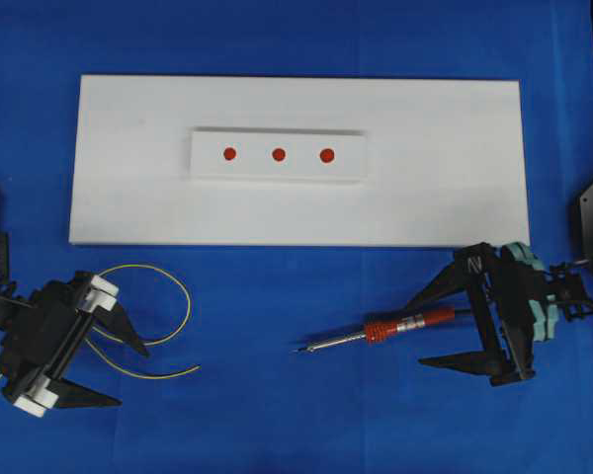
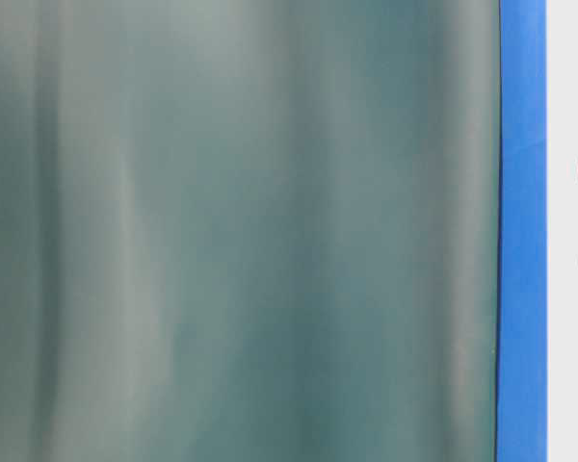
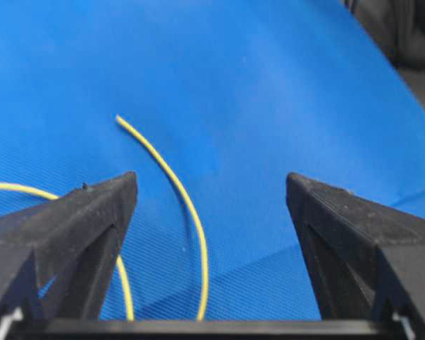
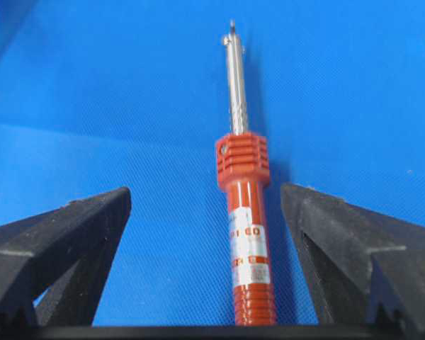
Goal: Touch the tip of the soldering iron to the tip of the solder at the mark.
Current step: 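Lower left gripper onto yellow solder wire and right gripper onto red soldering iron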
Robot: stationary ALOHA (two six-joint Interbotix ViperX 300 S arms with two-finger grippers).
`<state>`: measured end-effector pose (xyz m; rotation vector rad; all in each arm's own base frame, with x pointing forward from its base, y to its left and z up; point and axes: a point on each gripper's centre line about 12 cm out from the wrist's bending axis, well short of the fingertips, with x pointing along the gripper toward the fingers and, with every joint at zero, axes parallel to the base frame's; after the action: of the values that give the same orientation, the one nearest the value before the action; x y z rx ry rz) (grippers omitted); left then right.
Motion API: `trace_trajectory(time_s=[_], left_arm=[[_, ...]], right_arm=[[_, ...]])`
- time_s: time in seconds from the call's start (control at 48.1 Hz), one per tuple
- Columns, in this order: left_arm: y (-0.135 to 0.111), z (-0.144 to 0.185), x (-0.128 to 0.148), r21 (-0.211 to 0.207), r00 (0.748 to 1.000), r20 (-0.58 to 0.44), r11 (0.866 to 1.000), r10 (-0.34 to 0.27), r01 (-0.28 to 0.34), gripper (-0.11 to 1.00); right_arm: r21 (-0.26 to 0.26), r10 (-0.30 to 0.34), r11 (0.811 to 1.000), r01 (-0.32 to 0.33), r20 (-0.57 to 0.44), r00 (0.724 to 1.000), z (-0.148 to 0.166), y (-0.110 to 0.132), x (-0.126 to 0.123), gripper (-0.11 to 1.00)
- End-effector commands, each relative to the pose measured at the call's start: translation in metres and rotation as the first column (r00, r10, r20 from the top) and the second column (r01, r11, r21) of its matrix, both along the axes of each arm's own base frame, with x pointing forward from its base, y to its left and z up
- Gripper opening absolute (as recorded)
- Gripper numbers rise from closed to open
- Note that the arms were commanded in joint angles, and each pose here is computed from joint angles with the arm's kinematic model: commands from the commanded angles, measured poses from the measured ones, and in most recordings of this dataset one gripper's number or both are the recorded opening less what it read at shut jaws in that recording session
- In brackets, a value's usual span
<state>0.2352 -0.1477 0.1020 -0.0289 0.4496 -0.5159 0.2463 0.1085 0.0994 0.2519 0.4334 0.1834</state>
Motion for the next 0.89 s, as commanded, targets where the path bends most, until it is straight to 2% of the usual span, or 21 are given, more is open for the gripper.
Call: trace_trajectory(time_s=[0.0, 0.208, 0.332, 0.561, 0.685, 0.831, 0.872], left_arm=[[-0.004, -0.005, 0.005, -0.001, 1.0, -0.006, 1.0, 0.0, 0.0, 0.79], [-0.009, -0.026, 0.007, 0.034, 0.998, -0.06, 0.999, -0.008, 0.01, 0.72], [-0.012, -0.028, 0.007, 0.038, 0.998, -0.066, 0.999, -0.017, 0.019, 0.67], [-0.011, -0.029, 0.006, 0.043, 0.997, -0.071, 0.999, -0.017, 0.02, 0.66], [-0.011, -0.03, 0.005, 0.048, 0.997, -0.077, 0.999, -0.018, 0.021, 0.58], [-0.012, -0.031, 0.007, 0.053, 0.996, -0.086, 0.998, -0.017, 0.022, 0.37], [-0.012, -0.03, 0.007, 0.054, 0.996, -0.087, 0.998, -0.017, 0.022, 0.28]], right_arm=[[0.004, -0.012, 1.0, 0.012, 0.023, 1.0, 0.0, 0.002, 0.006, 0.89], [-0.014, -0.012, 1.0, 0.012, 0.018, 1.0, -0.009, 0.005, 0.012, 0.85], [-0.018, -0.012, 1.0, 0.012, 0.018, 1.0, -0.011, 0.006, 0.014, 0.84], [-0.034, -0.022, 0.999, 0.023, 0.018, 1.0, -0.021, 0.005, 0.018, 0.8], [-0.04, -0.04, 0.998, 0.04, 0.012, 0.999, -0.025, 0.002, 0.018, 0.67], [-0.056, -0.079, 0.995, 0.078, -0.021, 0.997, -0.036, -0.006, 0.019, 0.35], [-0.06, -0.087, 0.995, 0.085, -0.026, 0.996, -0.039, -0.007, 0.022, 0.28]])
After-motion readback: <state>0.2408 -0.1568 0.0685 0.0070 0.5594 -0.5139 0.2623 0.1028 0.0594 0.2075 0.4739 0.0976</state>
